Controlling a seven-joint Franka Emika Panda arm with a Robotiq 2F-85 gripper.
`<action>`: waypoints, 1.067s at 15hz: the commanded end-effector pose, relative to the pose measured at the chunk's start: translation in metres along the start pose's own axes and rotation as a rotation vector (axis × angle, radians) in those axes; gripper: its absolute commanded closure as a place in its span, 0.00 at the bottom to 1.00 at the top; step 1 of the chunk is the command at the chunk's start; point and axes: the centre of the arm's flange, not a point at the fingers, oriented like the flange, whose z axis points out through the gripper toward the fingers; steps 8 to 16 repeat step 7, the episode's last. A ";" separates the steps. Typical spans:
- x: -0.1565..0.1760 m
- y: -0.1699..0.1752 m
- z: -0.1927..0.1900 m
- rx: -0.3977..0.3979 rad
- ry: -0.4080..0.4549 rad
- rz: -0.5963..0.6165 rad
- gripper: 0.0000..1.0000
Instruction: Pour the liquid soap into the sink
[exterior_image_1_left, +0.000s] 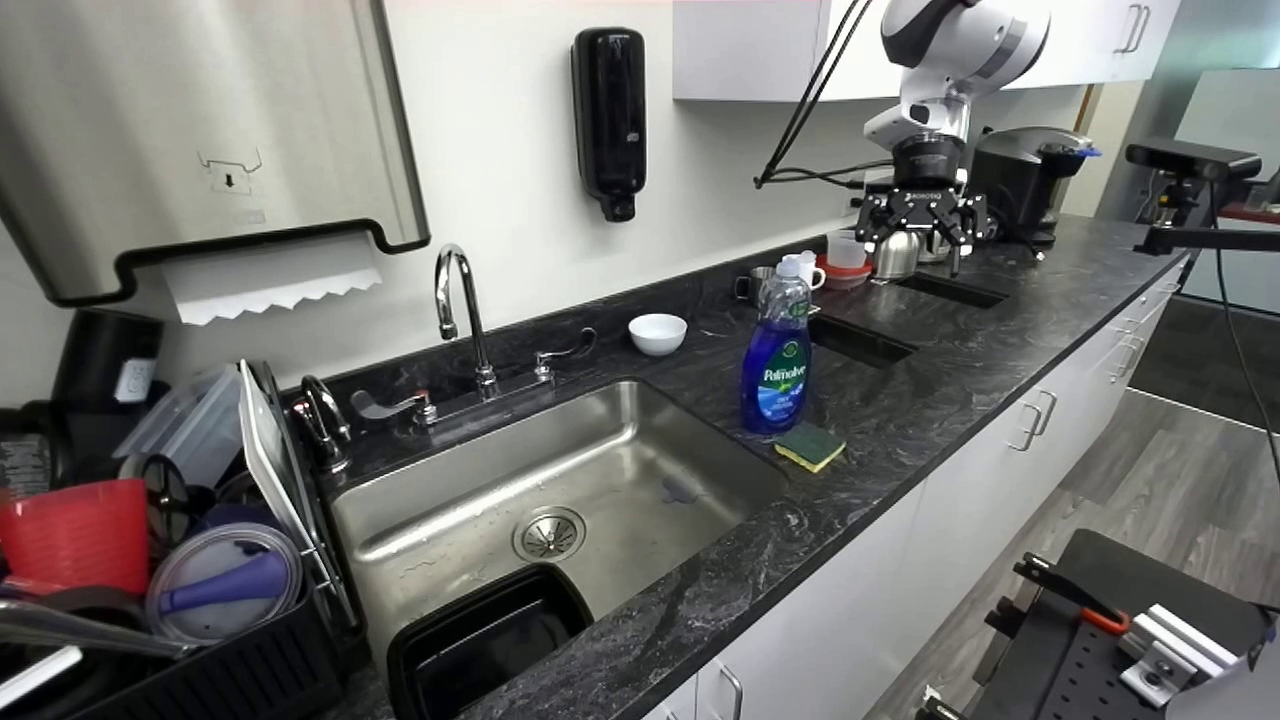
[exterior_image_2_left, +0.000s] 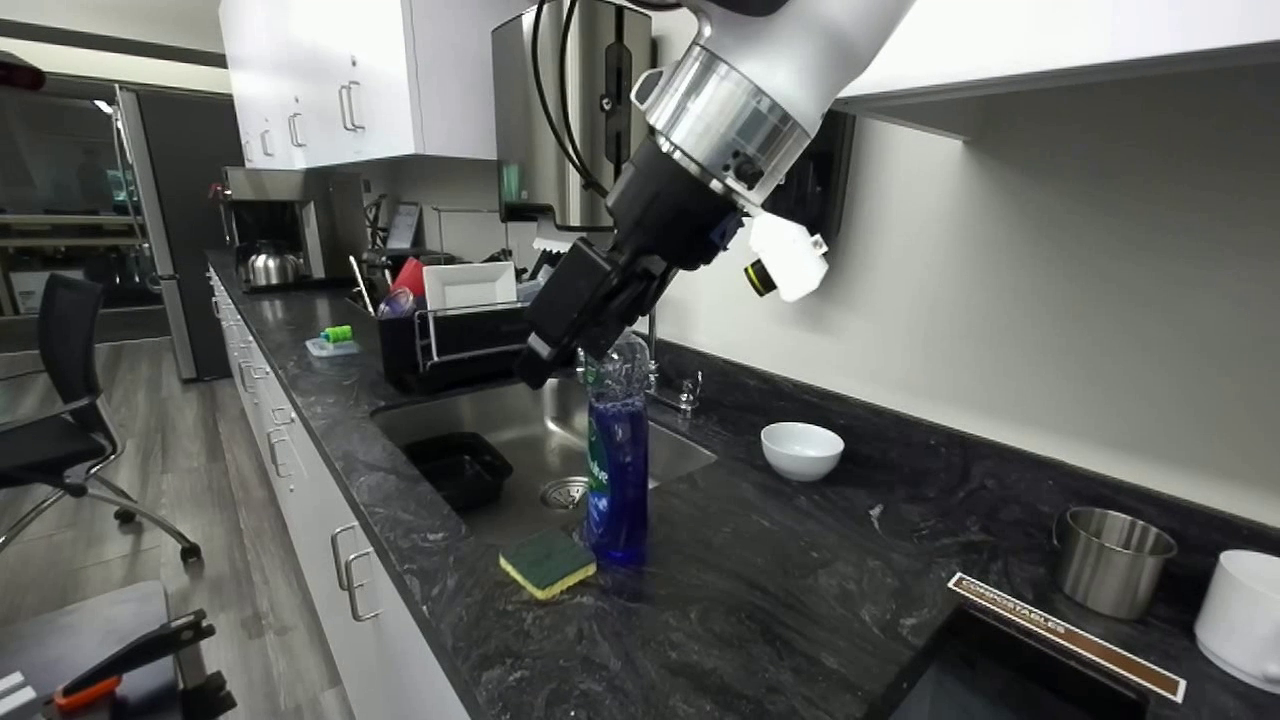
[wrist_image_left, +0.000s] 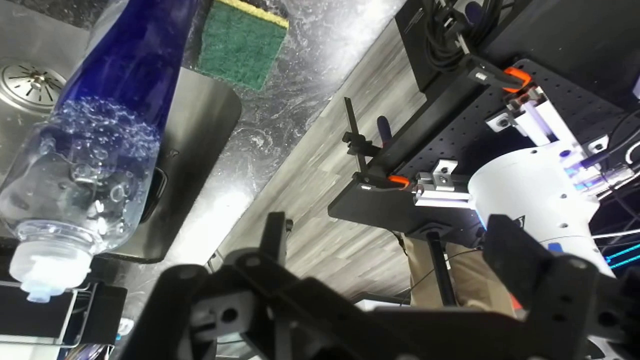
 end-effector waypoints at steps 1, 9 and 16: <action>0.000 -0.001 0.000 0.000 0.000 0.001 0.00; -0.001 -0.001 0.000 -0.001 0.000 0.003 0.00; -0.001 -0.001 0.000 -0.001 0.000 0.003 0.00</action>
